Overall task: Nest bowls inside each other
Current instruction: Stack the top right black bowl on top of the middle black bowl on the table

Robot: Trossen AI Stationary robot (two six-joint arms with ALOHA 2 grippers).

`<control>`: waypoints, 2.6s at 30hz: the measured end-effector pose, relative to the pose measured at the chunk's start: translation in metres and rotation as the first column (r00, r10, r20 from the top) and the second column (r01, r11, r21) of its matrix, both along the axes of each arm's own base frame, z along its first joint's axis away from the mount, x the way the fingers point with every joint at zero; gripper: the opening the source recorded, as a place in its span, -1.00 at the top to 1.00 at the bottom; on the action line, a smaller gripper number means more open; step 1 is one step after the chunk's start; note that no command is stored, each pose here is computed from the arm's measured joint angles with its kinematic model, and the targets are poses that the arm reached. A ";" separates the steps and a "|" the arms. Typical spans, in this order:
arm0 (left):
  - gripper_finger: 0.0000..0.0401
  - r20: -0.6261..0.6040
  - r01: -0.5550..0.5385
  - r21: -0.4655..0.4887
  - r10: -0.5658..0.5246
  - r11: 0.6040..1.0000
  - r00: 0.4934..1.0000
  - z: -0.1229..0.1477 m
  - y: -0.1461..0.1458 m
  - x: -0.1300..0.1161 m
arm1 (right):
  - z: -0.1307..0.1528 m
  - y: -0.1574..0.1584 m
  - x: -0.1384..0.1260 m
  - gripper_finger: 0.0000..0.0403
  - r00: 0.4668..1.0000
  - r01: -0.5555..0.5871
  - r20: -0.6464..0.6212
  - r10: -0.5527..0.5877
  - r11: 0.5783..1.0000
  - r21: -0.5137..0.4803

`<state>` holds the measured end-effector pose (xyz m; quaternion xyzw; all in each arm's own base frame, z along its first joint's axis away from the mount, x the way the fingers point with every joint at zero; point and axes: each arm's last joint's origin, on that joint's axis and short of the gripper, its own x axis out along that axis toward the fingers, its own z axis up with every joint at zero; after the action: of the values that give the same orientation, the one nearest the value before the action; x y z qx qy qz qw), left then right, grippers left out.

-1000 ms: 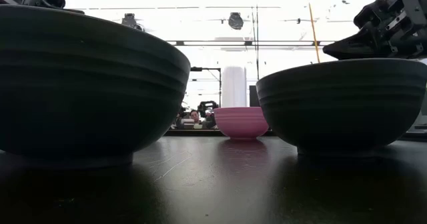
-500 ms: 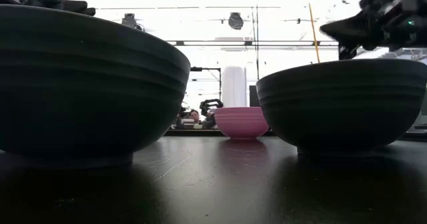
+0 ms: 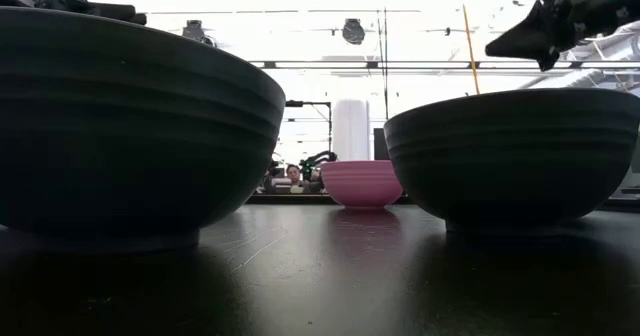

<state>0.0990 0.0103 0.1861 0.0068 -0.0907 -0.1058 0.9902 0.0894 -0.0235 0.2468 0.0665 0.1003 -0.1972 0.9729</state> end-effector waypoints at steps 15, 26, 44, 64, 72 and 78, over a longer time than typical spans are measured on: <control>0.60 0.007 0.005 -0.018 -0.005 1.000 1.000 0.001 0.000 0.000 | -0.014 -0.005 -0.008 0.63 0.975 0.204 -0.113 -0.190 0.970 0.129; 0.60 0.013 0.004 -0.007 -0.003 1.000 1.000 0.002 0.000 0.000 | -0.010 -0.011 0.007 0.63 0.956 0.193 -0.280 -0.084 0.899 0.392; 0.60 -0.078 0.020 -0.026 -0.022 0.999 0.997 -0.007 0.000 0.001 | 0.011 -0.059 0.048 0.59 0.746 0.321 -0.665 0.030 0.859 0.399; 0.27 -0.080 0.014 0.002 -0.014 1.000 0.997 -0.008 0.000 0.001 | -0.001 -0.076 0.034 -0.20 0.680 0.354 -0.714 0.167 0.778 0.519; 0.08 -0.080 0.008 -0.004 -0.008 1.000 0.997 -0.008 0.000 0.001 | -0.009 -0.080 0.038 -0.14 0.634 0.393 -0.749 0.192 0.755 0.525; 0.01 -0.081 0.008 -0.006 -0.008 1.000 0.997 -0.008 0.000 0.001 | -0.018 -0.086 0.044 -0.14 0.598 0.414 -0.769 0.225 0.735 0.537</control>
<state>0.1001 0.0102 0.1783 -0.0005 -0.0508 -0.1097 0.9927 0.1334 -0.1091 0.2284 0.3220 0.5818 -0.2111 0.7164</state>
